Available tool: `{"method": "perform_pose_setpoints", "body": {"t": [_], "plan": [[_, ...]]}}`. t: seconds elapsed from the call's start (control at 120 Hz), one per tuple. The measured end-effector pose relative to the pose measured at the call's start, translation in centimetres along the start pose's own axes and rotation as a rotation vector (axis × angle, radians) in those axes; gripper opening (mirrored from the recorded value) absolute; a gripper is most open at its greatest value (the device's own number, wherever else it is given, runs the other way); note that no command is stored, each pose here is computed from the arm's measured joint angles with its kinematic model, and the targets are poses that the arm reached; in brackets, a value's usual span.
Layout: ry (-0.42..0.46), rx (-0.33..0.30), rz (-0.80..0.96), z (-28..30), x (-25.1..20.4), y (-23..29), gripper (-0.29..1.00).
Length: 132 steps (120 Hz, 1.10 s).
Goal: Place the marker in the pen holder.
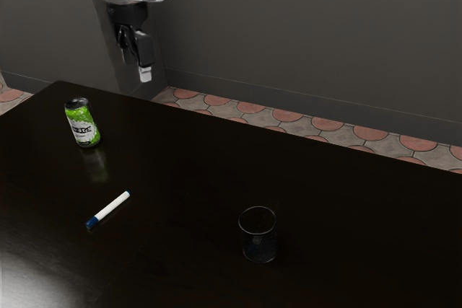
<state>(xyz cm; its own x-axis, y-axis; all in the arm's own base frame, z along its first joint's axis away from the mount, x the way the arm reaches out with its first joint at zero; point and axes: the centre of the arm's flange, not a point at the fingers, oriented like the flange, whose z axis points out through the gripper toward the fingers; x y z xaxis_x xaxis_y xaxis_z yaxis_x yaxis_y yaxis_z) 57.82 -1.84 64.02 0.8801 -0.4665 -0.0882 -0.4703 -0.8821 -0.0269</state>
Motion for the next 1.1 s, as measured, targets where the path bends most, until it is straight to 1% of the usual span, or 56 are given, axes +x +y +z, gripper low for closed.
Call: {"method": "perform_pose_setpoints", "body": {"t": [0.108,0.225,0.292,0.35,0.417,0.467,0.508,0.6,0.683,0.742,0.792,0.842,0.875,0.925,0.992,1.1], "plan": [[0.036,0.019,0.057,-0.4,0.6,0.3,0.7],[0.055,0.03,0.125,-0.5,1.5,1.4,0.7],[0.039,0.017,0.155,0.7,1.8,1.8,0.7],[-0.011,-0.009,0.157,3.5,1.3,1.9,0.7],[-0.074,-0.049,0.122,8.4,-0.4,1.4,0.7],[-0.085,-0.073,0.075,10.8,-2.0,0.4,0.7],[-0.081,-0.083,0.036,11.9,-2.9,-0.9,0.7],[-0.045,-0.078,-0.047,12.3,-4.8,-3.7,0.7],[-0.049,-0.092,-0.117,17.2,-6.6,-5.9,0.7],[-0.026,-0.086,-0.168,19.5,-7.3,-7.9,0.7],[-0.006,-0.079,-0.214,21.1,-8.0,-9.4,0.65],[-0.002,-0.079,-0.252,23.7,-8.1,-10.5,0.55],[0.003,-0.075,-0.258,25.2,-7.5,-10.5,0.49],[0.01,-0.066,-0.234,27.3,-5.3,-9.3,0.43],[0.031,-0.05,-0.215,28.9,-3.1,-8.2,0.36],[0.051,-0.045,-0.28,31.4,-3.2,-10.6,0.29]]}}
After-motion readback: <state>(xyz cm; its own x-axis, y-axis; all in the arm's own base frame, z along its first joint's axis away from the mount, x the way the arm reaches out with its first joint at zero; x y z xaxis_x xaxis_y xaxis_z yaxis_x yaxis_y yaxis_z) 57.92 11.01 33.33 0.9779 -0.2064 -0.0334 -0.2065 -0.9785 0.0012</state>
